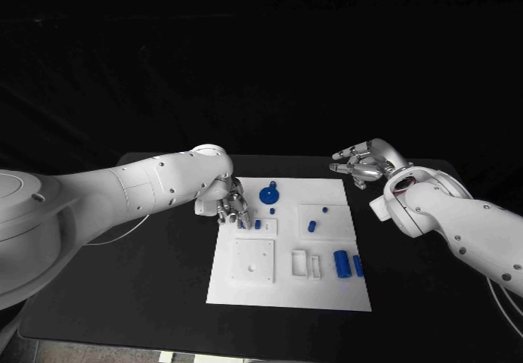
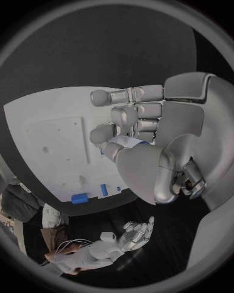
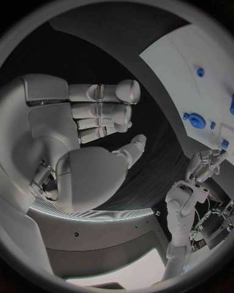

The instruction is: Assemble the parts on the task board

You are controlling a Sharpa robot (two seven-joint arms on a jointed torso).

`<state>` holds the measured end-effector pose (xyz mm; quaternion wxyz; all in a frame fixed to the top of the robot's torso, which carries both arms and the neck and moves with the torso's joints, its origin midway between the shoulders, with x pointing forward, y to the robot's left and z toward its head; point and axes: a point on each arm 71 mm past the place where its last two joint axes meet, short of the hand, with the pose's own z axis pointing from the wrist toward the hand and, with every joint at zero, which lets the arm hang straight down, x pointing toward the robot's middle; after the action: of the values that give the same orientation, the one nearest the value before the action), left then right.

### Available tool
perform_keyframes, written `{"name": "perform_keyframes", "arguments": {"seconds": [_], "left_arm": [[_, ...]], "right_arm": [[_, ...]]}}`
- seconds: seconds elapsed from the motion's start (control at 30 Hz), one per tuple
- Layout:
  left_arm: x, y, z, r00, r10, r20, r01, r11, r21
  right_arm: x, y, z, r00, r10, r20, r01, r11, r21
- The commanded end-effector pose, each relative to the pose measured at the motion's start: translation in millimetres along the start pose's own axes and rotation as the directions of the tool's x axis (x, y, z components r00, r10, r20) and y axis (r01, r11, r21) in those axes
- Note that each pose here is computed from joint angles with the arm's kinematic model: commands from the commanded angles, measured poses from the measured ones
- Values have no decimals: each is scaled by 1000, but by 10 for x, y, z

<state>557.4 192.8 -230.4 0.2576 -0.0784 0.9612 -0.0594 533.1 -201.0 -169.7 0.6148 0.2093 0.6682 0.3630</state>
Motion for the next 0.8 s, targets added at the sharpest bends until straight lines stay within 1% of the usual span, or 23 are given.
{"name": "perform_keyframes", "arguments": {"seconds": [0.03,0.57,0.8], "left_arm": [[14,-36,-9,999,12,-32,-12,1000,9],[-40,-61,10,996,71,50,-70,997,-27],[-47,-52,19,995,89,49,-87,995,-42]], "right_arm": [[20,13,1,1000,-3,-14,3,1000,-6],[30,23,3,1000,-2,-16,2,1000,-9],[31,22,5,1000,-2,-16,2,1000,-9]]}}
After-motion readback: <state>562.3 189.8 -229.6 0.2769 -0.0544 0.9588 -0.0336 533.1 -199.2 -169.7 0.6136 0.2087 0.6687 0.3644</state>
